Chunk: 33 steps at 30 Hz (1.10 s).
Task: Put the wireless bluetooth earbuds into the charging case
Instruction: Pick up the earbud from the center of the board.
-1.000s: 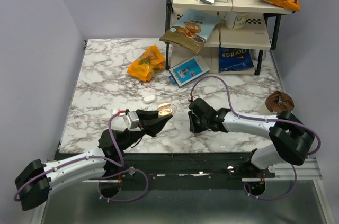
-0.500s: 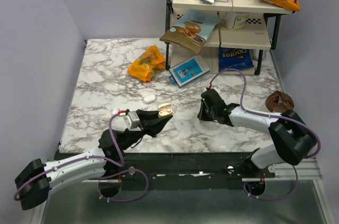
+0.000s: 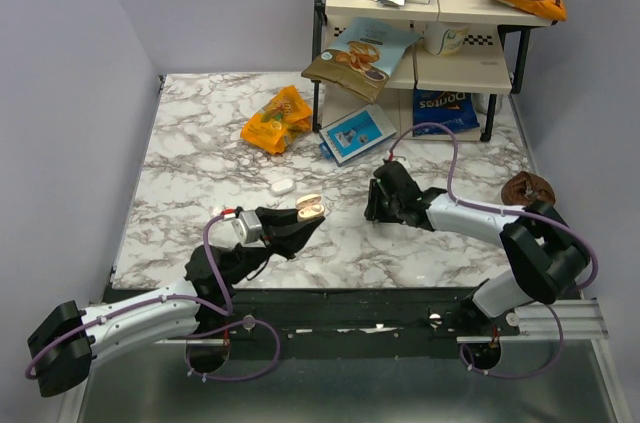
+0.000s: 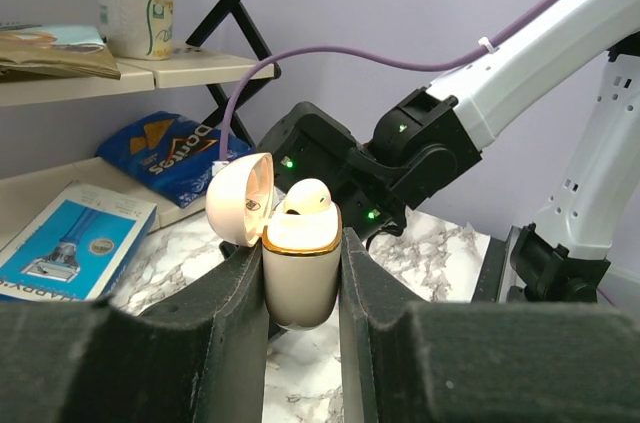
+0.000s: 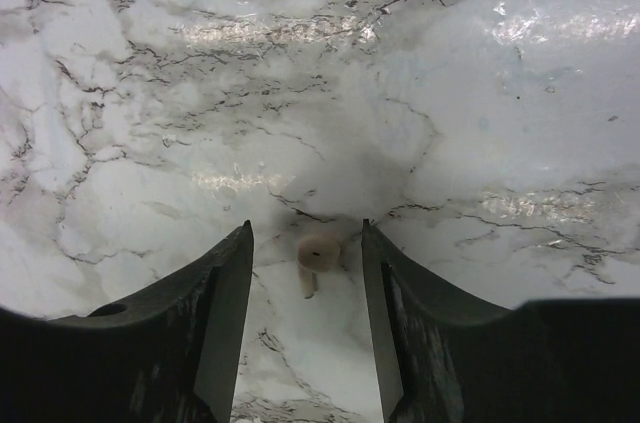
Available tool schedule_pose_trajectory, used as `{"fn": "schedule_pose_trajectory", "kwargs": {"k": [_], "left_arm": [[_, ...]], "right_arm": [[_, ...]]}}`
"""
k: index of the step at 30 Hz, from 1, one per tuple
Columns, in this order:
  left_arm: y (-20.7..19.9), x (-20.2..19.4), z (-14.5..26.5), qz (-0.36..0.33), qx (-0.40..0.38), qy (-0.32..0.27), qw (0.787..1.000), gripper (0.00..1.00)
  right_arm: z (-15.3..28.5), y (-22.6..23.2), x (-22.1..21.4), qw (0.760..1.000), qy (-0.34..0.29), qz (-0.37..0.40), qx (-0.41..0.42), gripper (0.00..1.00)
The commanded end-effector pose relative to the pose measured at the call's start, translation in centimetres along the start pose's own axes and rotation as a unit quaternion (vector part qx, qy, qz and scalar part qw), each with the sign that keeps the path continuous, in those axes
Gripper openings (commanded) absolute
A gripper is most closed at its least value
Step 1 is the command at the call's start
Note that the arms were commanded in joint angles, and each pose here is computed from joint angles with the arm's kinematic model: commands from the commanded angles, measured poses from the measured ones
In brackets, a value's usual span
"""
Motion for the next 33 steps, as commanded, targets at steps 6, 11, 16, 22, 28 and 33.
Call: {"fn": "schedule_pose_trajectory", "kwargs": {"k": [6, 11, 16, 22, 28, 33], "left_arm": [[0.2, -0.2, 0.2, -0.003, 0.005, -0.001, 1.0, 0.0], [0.2, -0.2, 0.2, -0.002, 0.004, 0.0, 1.0, 0.0], [0.1, -0.2, 0.2, 0.001, 0.003, 0.0, 1.0, 0.0], [0.2, -0.3, 0.3, 0.0, 0.006, 0.0, 1.0, 0.0], [0.2, -0.3, 0.4, 0.0, 0.006, 0.0, 1.0, 0.0], [0.1, -0.3, 0.4, 0.001, 0.005, -0.001, 1.0, 0.0]], "right_arm": [[0.2, -0.8, -0.4, 0.996, 0.035, 0.079, -0.009, 0.53], [-0.2, -0.9, -1.6, 0.994, 0.058, 0.092, -0.003, 0.53], [-0.7, -0.7, -2.2, 0.993, 0.071, 0.095, 0.006, 0.53], [-0.9, -0.4, -2.3, 0.992, 0.074, 0.101, 0.009, 0.49], [-0.6, -0.3, -2.6, 0.992, 0.077, 0.1, 0.014, 0.46], [-0.4, 0.0, -3.3, 0.992, 0.082, 0.098, 0.021, 0.45]]}}
Point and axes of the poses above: each gripper's point midway between its finger pads, its own z axis back along the fingers, its own y axis along the line the jaws close on, x = y × z, the point moved 4 cm from there along z, back along the fingers, and after that the axes turned 12 degrees about z, right-handed, at the moved point
